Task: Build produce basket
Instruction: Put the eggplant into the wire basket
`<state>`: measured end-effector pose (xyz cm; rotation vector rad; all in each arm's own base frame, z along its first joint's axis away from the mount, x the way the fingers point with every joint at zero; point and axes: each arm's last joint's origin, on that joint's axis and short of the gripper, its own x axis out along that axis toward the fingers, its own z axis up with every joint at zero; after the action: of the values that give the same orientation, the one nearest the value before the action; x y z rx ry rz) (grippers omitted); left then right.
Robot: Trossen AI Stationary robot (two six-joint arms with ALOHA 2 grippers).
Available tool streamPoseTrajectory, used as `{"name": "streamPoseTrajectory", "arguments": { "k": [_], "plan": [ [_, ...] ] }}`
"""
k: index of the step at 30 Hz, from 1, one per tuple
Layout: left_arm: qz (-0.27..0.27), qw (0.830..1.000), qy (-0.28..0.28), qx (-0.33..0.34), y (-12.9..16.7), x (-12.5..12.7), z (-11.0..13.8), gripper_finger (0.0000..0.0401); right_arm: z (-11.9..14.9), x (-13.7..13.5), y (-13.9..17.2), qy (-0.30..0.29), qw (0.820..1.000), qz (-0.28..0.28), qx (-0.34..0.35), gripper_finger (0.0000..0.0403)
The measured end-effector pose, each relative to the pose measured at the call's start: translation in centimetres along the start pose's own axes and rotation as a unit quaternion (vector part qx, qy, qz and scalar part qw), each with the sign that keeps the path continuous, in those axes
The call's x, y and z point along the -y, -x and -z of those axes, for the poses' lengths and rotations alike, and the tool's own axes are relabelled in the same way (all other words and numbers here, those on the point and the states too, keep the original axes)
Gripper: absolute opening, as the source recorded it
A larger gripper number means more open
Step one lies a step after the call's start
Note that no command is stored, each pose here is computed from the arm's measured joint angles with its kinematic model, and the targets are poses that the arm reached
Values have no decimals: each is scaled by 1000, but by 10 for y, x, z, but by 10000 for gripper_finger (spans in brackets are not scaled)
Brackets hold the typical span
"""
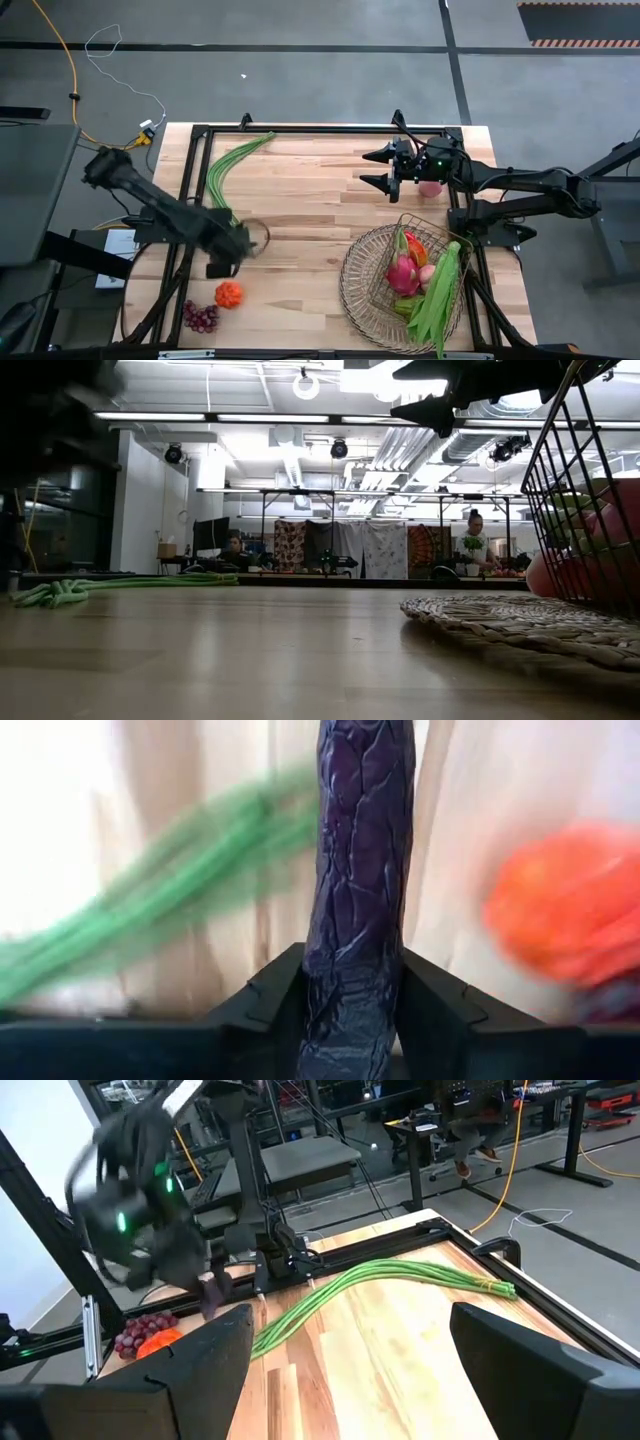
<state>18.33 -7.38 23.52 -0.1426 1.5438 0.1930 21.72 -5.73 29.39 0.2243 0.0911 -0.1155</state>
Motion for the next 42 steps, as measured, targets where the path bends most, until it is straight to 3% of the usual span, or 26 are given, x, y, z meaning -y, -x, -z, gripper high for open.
{"name": "streamPoseTrajectory", "arguments": {
  "k": [3,6,11,15,18,21,26,30,42],
  "plan": [
    [17,993,27,112,37,-16,-9,116,0,0,0,0,1000,0,0,328],
    [19,966,63,250,70,-35,-19,114,0,0,0,-2,1000,0,0,328],
    [9,878,82,472,109,-64,-38,115,0,0,0,-3,1000,0,0,328],
    [-5,807,76,586,119,-85,-51,115,-1,0,0,-3,1000,-1,3,328],
    [20,770,75,633,107,-98,-60,115,-1,-1,0,-3,1000,-6,5,328],
    [54,747,78,658,86,-109,-68,115,-2,-2,0,-6,1000,-18,10,328],
    [76,740,91,662,58,-114,-83,115,-5,-3,0,-20,999,-38,18,328],
    [79,748,88,653,49,-114,-91,115,-5,-3,0,-22,999,-39,19,328],
    [90,743,92,657,48,-114,-94,116,-8,-6,-3,-44,997,-56,38,328]
  ]
}}
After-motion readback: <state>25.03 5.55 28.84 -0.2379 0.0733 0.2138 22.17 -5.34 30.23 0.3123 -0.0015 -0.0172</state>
